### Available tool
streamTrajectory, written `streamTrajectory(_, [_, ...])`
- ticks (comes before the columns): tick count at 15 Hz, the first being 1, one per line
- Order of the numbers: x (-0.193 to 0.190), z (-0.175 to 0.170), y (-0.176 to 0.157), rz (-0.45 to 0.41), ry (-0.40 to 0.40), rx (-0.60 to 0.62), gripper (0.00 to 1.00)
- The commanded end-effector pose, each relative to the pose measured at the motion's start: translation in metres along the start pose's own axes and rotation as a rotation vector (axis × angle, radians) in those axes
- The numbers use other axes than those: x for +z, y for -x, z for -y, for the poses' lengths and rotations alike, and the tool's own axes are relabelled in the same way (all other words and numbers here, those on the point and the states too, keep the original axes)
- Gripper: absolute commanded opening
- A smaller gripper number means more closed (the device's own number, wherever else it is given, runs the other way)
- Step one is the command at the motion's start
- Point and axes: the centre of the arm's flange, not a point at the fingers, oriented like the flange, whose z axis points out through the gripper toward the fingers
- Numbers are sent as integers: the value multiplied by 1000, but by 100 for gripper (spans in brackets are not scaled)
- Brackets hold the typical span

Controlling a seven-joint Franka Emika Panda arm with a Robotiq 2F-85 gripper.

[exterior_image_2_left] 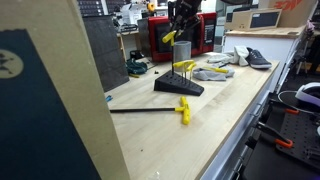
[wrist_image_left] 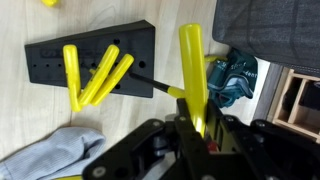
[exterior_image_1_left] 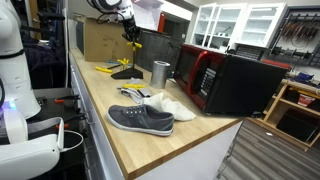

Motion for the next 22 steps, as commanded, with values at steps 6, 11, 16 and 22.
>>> streamTrajectory(6, [-9, -2, 5, 36, -42, 20, 6])
streamTrajectory(11, [-13, -4, -4, 18, -36, 31, 6])
streamTrajectory(16, [-1, -10, -2, 34, -22, 38, 6])
streamTrajectory(22, [-2, -5, 5, 43, -38, 28, 6])
